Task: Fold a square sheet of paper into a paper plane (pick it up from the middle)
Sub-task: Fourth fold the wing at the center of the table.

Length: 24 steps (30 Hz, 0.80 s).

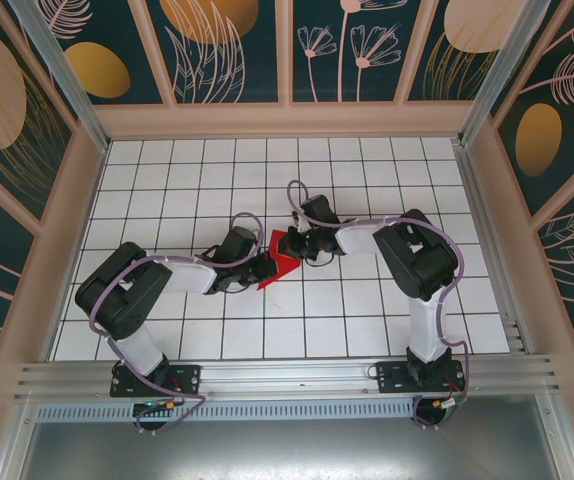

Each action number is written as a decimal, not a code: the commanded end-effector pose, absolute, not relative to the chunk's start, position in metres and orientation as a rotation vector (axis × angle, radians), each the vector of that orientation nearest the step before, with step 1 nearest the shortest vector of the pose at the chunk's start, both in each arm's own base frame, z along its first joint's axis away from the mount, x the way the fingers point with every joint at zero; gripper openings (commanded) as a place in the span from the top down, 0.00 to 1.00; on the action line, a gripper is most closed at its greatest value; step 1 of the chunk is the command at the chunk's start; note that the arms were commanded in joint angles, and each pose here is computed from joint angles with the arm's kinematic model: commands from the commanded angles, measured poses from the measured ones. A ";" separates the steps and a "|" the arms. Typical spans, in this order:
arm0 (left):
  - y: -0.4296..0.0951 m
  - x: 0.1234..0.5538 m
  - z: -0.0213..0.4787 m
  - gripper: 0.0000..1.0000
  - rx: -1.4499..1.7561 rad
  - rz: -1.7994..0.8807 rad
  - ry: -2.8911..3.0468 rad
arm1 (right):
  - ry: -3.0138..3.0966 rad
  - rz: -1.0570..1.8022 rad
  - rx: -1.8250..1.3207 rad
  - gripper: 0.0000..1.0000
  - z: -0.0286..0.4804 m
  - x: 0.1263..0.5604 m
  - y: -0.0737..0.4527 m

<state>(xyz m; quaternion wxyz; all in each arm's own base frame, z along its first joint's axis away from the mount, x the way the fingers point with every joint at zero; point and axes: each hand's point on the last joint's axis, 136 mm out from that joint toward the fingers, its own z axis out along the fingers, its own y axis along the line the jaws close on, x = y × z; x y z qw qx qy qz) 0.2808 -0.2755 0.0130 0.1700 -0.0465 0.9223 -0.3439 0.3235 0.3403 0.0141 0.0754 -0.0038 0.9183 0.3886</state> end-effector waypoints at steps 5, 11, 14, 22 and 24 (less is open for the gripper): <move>-0.242 0.240 -0.029 0.99 -0.159 -0.858 2.795 | 3.027 0.755 0.150 1.00 -0.074 0.294 0.284; -0.239 0.230 -0.025 1.00 -0.166 -0.904 2.789 | 3.052 0.711 0.181 1.00 -0.082 0.293 0.276; -0.238 0.223 -0.024 1.00 -0.152 -0.922 2.803 | 3.053 0.712 0.187 1.00 -0.082 0.293 0.275; -0.235 0.213 -0.019 1.00 -0.056 -0.908 2.837 | 3.052 0.714 0.196 1.00 -0.082 0.294 0.276; -0.234 0.210 -0.021 1.00 -0.044 -0.902 2.851 | 3.052 0.712 0.198 1.00 -0.082 0.294 0.275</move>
